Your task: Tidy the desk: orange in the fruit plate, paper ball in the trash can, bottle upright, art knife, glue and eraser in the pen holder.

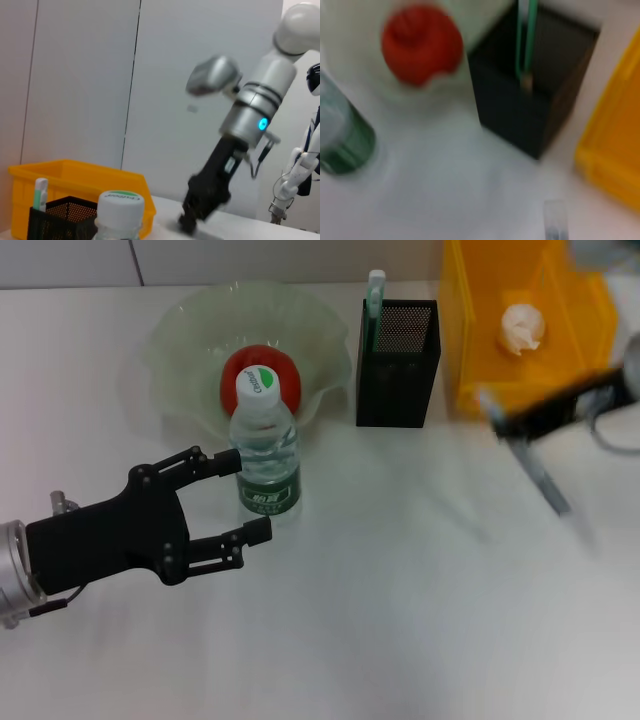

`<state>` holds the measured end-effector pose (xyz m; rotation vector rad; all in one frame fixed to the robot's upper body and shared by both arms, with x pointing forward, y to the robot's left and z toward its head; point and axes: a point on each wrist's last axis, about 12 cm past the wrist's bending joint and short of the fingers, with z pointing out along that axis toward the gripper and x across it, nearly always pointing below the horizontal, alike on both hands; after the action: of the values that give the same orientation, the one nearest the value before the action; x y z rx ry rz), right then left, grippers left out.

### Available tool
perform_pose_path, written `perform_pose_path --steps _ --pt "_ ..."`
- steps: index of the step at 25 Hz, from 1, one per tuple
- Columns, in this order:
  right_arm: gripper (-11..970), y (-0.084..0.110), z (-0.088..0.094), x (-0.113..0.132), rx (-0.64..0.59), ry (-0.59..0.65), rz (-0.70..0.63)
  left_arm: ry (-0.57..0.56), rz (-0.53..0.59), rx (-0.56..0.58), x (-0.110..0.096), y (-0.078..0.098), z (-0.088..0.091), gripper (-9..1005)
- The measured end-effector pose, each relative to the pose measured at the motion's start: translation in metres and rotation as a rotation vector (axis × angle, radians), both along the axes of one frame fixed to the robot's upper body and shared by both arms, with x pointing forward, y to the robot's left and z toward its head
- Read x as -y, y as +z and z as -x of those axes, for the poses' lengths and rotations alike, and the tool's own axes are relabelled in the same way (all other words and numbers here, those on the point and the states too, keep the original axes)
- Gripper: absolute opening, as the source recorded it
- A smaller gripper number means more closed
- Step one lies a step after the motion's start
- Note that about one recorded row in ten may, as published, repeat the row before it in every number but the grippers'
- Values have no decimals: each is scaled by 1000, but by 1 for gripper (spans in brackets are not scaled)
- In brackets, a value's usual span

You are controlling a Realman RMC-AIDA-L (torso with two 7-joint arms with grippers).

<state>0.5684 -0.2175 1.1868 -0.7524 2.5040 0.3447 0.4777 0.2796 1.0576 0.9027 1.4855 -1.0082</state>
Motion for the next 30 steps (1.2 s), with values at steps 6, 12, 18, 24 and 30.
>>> perform_pose_path --steps 6,12,18,24,30 --pt "137 18 0 24 259 21 -383 -4 2 -1 2 0 0 846" --pt "138 -18 -14 23 426 101 -628 -6 3 0 2 0 -1 846" --pt "132 -49 -32 14 613 102 -735 -3 1 -2 2 0 -1 846" --pt "132 -69 -45 12 724 -6 -749 1 1 -9 1 -2 1 846" --pt "133 -77 -55 3 704 -39 -711 -8 -9 -22 2 -4 2 846"
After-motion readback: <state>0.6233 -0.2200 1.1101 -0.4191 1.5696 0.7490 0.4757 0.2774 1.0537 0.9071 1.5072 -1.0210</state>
